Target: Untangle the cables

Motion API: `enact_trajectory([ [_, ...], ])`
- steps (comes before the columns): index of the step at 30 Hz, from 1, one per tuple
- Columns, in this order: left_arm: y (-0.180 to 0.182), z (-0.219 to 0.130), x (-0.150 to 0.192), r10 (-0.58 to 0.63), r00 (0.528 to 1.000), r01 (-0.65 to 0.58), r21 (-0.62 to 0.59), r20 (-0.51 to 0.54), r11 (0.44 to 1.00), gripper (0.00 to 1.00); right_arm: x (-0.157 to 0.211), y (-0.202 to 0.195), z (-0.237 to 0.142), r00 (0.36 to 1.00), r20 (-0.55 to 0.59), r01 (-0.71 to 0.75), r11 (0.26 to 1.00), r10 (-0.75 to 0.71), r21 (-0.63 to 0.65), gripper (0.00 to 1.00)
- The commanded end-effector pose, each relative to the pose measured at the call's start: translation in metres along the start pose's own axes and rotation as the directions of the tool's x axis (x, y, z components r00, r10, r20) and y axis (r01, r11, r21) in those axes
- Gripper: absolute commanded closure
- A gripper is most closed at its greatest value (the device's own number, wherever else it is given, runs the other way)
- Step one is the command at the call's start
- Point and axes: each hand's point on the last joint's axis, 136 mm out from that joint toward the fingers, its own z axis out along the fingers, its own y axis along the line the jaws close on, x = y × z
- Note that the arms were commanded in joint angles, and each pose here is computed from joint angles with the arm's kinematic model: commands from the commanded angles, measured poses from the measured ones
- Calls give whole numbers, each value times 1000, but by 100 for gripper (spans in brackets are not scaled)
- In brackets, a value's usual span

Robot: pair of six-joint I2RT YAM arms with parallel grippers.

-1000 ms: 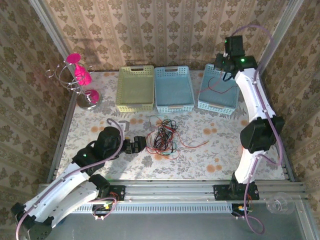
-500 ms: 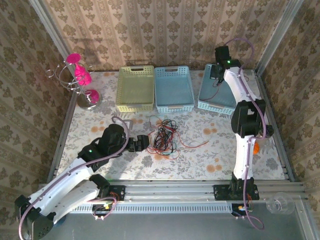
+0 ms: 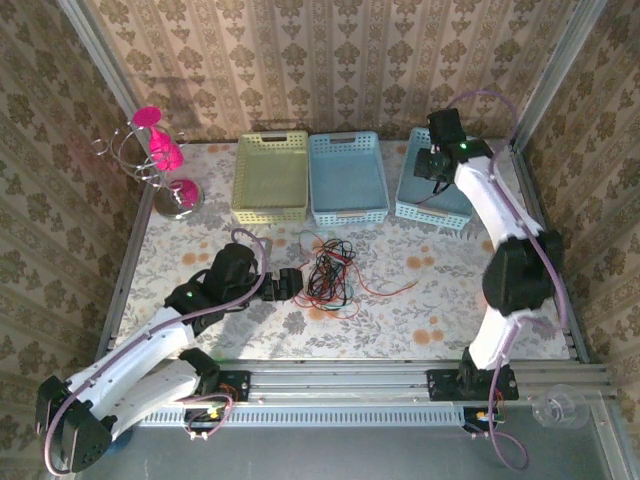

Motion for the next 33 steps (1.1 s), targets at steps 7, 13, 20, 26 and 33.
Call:
enact_trajectory([
  [7, 0, -2, 6, -87, 996, 87, 35, 13, 996, 1, 121, 68, -100, 983, 62, 181, 951, -170, -253, 53],
  [13, 6, 7, 16, -153, 988, 152, 51, 12, 987, 3, 224, 120, -114, 892, 44, 416, 778, -450, -471, 46],
  [20, 16, 41, 33, -206, 979, 206, 41, -6, 978, 10, 255, 179, -62, 852, -48, 414, 726, -522, -549, 67],
  [26, 26, 75, 25, -210, 978, 210, -20, -2, 977, 25, 269, 204, -16, 817, -106, 440, 730, -567, -523, 58],
  [33, 35, 107, 24, -200, 979, 197, -72, -41, 978, 76, 252, 193, -24, 831, -47, 472, 747, -555, -467, 100],
])
